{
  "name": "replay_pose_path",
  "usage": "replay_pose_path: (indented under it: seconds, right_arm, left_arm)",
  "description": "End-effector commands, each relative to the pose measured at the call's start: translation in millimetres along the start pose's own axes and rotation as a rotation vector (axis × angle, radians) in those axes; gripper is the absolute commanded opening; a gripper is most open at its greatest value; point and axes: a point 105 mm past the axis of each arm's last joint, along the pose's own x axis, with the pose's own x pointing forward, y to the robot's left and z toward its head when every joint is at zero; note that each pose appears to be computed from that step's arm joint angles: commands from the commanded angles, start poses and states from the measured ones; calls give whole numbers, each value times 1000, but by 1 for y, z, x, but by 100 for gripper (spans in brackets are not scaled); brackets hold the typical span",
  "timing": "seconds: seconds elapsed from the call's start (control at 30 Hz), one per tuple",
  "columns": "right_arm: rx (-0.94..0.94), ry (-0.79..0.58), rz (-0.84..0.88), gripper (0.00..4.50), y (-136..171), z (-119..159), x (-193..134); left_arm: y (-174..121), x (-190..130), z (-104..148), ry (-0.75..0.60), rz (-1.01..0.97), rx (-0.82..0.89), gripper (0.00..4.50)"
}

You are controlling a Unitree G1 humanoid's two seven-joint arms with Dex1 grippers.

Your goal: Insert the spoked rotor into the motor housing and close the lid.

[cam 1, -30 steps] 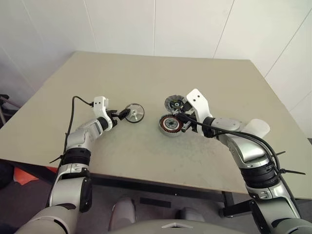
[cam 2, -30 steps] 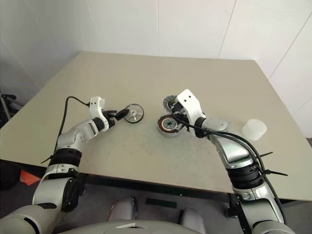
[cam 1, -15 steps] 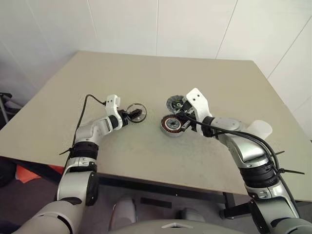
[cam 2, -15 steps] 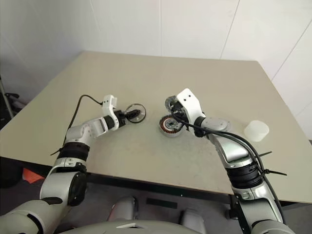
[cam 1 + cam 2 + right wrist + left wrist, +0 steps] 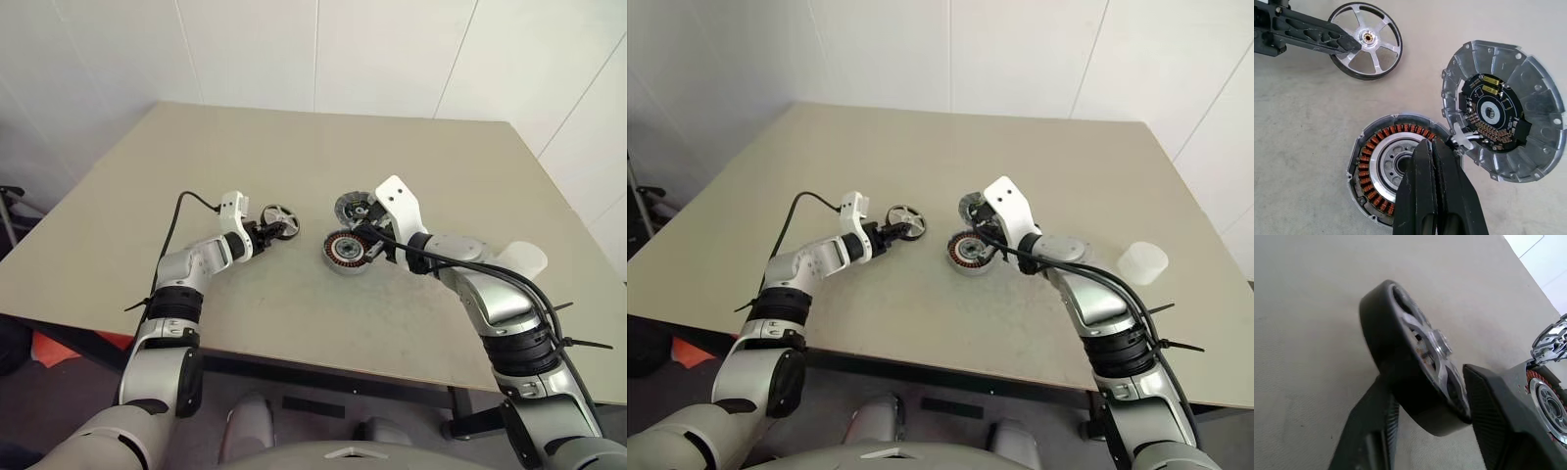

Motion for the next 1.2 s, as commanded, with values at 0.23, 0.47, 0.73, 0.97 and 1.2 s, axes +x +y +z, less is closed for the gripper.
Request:
replay_pose_path:
  seconds: [0.23, 0.47, 0.73, 0.97, 1.2]
  right_arm:
    - [-65, -27, -152, 0, -41, 14, -27]
    - [-163, 66, -362, 0, -94, 5, -69]
    - [-157, 146, -485, 0, -126, -17, -88]
    - [-169, 169, -509, 0, -129, -24, -86]
    - [-167, 171, -505, 0, -129, -27, -84]
  left_arm:
    - [-8, -1, 9, -57, -39, -22, 106]
    - [-6, -5, 6, -25, -54, -22, 42]
    - [-52, -33, -4, 160, -409, -409, 42]
    - [-76, -38, -11, 233, -551, -592, 42]
    - [-111, -14, -20, 282, -642, -663, 42]
